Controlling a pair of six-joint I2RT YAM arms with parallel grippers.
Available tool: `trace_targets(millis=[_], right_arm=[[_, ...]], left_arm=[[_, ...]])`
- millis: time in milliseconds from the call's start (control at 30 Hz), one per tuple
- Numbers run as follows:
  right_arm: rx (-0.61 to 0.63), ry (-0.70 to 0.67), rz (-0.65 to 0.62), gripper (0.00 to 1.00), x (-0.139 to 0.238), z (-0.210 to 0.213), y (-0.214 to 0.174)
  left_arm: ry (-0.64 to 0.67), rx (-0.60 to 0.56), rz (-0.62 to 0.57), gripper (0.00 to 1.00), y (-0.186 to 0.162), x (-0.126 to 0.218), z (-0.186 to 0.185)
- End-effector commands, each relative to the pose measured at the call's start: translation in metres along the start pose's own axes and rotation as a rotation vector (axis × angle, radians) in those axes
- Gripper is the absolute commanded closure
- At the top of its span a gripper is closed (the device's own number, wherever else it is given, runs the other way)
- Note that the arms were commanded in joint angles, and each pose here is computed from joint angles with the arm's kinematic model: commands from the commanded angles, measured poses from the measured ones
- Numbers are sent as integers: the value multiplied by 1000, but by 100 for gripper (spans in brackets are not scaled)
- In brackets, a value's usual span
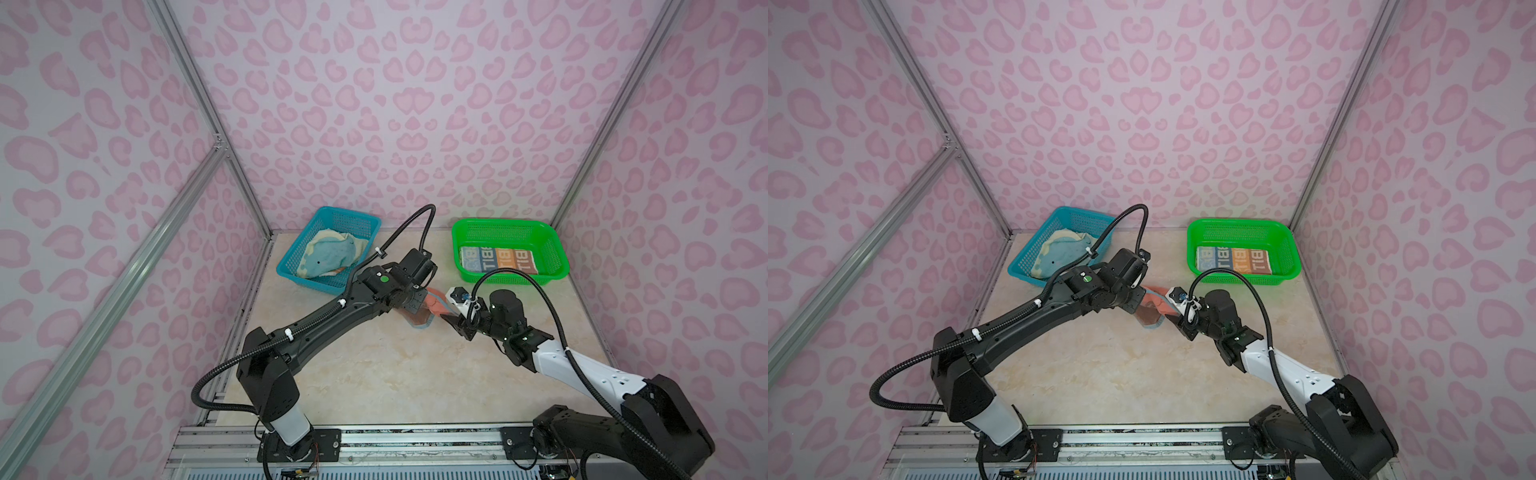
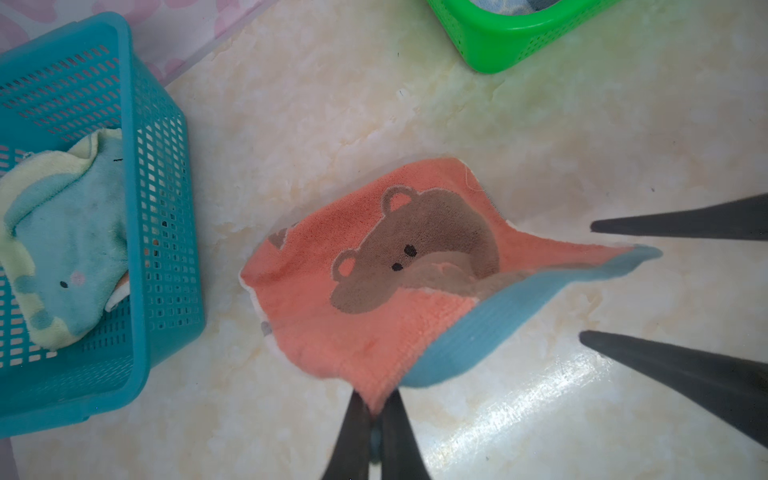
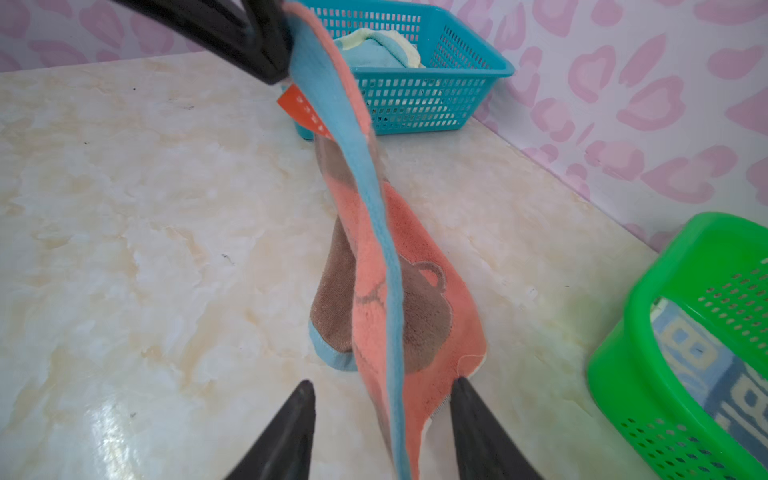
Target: Fold and stack the towels
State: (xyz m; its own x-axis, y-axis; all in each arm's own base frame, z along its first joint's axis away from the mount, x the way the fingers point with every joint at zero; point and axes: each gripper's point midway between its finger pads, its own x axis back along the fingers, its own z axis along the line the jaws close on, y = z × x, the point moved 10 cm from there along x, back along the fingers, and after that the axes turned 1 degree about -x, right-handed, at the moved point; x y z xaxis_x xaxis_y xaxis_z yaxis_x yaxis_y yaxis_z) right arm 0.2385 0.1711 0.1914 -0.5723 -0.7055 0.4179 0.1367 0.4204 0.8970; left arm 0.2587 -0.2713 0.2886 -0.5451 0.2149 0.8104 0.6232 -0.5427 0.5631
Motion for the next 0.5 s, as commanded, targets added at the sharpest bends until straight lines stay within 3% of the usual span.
trace_targets(millis=[0,233,467], right_arm=[[-38,-5,-23,48,-13,-3,-1],[-105,-3,30,55,-23,-6,-19],[-164,3,-3,63,-11,-10,-25]], left_arm=[[40,-29,22,97,1,1,6],[89,12,19,97,3,6,22],[94,60,2,97,7,8,35]])
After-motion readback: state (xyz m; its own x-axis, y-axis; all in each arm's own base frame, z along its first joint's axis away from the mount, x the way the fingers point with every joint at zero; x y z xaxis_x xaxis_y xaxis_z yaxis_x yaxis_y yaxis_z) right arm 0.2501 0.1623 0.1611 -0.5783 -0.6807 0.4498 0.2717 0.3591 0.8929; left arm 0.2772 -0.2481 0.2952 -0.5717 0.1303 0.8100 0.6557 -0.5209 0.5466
